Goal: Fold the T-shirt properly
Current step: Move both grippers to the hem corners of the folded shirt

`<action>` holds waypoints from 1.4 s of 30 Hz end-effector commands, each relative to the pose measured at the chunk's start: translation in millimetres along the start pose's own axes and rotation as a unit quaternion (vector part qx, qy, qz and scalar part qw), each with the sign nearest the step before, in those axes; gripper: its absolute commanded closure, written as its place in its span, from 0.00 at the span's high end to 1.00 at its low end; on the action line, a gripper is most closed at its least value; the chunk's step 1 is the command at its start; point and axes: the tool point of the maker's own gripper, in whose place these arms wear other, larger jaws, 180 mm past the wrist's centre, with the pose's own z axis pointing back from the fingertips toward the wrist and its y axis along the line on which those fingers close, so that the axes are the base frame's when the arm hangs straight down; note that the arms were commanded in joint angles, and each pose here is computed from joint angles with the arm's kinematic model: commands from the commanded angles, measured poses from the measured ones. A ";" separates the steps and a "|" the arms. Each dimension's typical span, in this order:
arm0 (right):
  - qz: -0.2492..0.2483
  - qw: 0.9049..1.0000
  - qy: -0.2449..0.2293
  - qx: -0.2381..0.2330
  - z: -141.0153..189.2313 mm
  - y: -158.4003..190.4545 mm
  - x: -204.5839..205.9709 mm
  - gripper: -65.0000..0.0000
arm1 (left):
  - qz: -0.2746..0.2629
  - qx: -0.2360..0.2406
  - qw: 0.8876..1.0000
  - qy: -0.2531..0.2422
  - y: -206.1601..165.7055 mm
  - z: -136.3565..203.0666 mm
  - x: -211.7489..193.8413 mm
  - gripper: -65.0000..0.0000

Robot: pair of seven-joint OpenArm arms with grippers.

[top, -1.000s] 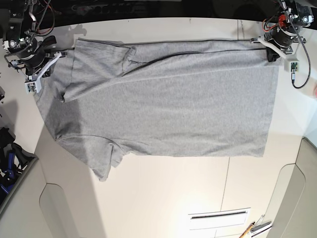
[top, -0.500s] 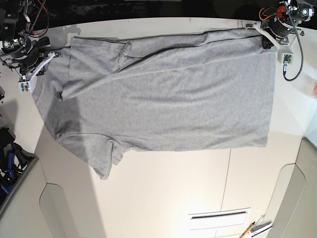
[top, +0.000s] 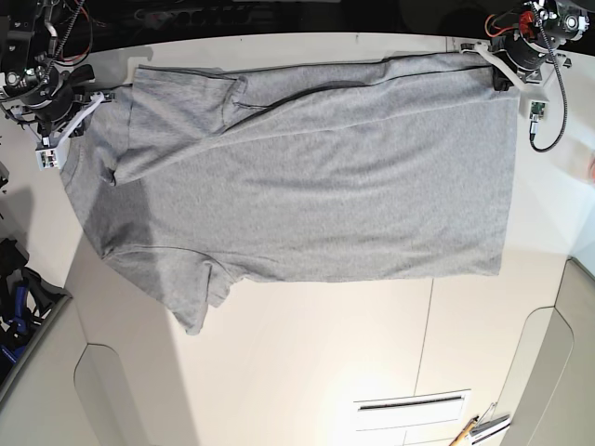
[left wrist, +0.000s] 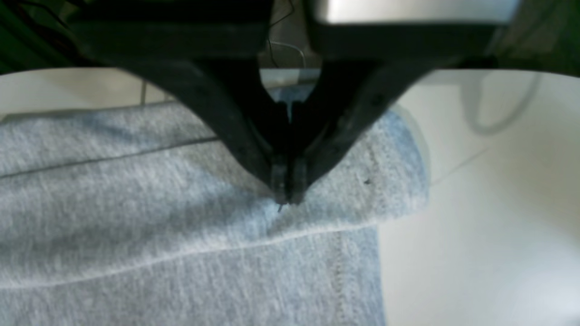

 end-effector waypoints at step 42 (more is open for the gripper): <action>-0.026 0.972 -0.233 0.014 7.2 -50.8 220.4 0.46 | -0.040 -0.013 0.970 -0.239 -12.7 39.4 165.4 0.36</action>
